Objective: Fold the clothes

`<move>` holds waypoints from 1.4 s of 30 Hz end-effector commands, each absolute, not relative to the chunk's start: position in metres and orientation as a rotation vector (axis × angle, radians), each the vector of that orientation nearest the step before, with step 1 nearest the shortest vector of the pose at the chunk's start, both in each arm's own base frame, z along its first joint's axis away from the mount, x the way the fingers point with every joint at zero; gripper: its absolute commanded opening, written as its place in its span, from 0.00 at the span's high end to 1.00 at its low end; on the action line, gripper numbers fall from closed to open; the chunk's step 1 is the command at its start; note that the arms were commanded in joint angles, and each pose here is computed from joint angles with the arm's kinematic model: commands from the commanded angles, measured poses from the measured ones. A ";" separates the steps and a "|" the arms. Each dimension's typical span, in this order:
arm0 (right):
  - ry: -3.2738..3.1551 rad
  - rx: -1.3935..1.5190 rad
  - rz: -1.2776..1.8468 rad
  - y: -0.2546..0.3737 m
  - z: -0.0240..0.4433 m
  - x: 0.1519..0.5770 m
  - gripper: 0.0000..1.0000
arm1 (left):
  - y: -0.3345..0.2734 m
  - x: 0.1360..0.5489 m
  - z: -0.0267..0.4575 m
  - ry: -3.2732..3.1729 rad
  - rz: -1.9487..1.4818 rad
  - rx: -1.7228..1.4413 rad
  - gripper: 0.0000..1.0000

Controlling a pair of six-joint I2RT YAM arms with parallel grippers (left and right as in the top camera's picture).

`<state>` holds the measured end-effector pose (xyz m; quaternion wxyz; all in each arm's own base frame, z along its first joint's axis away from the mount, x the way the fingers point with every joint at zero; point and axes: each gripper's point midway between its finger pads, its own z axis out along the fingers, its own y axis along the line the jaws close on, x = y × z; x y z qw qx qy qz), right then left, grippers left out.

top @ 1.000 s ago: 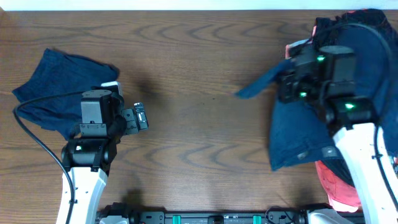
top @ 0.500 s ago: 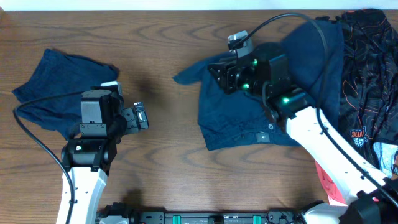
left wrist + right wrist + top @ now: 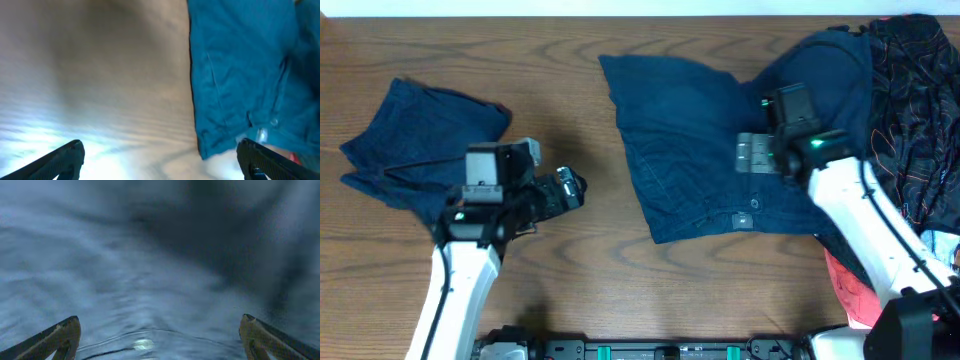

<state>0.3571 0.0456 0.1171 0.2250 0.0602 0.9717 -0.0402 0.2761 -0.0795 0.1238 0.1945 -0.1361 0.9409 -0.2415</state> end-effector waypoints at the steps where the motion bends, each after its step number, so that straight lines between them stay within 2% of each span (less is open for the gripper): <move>1: 2.679 0.273 -0.227 0.008 0.119 0.355 0.01 | -0.107 0.266 0.100 2.753 -0.803 -0.441 0.02; 16: 2.747 0.562 -0.319 -0.066 0.113 0.324 0.01 | -0.240 0.261 0.019 2.931 -0.949 -0.346 0.00; 18: 2.744 0.573 -0.320 -0.069 0.114 0.323 0.01 | -0.252 0.259 0.015 2.928 -0.967 -0.305 0.07; 21: 2.732 0.578 -0.316 -0.070 0.117 0.322 0.01 | -0.263 0.254 0.009 2.934 -0.967 -0.252 0.28; 23: 2.725 0.578 -0.314 -0.070 0.120 0.322 0.01 | -0.262 0.254 0.007 2.934 -0.941 -0.250 0.65; 24: 2.722 0.579 -0.315 -0.070 0.121 0.322 0.01 | -0.262 0.255 0.007 2.931 -0.942 -0.240 0.87; 25: 2.720 0.579 -0.314 -0.070 0.121 0.322 0.01 | -0.259 0.256 0.007 2.931 -0.939 -0.255 0.94; 29: 2.725 0.579 -0.315 -0.070 0.121 0.321 0.01 | -0.234 0.260 0.017 2.945 -0.883 -0.244 0.94; 33: 2.733 0.577 -0.305 -0.068 0.120 0.320 0.01 | -0.166 0.283 0.050 2.913 -0.632 -0.191 0.94; 36: 2.746 0.571 -0.257 -0.062 0.119 0.320 0.01 | -0.092 0.318 0.100 2.808 -0.388 -0.248 0.94; 40: 2.770 0.544 -0.122 -0.046 0.116 0.322 0.01 | -0.024 0.364 0.172 2.600 -0.323 -0.390 0.94; 41: 2.782 0.507 -0.067 -0.039 0.115 0.324 0.01 | -0.011 0.371 0.186 2.557 -0.318 -0.427 0.94; 42: 2.791 0.465 -0.015 -0.032 0.115 0.325 0.01 | 0.001 0.377 0.198 2.517 -0.323 -0.457 0.83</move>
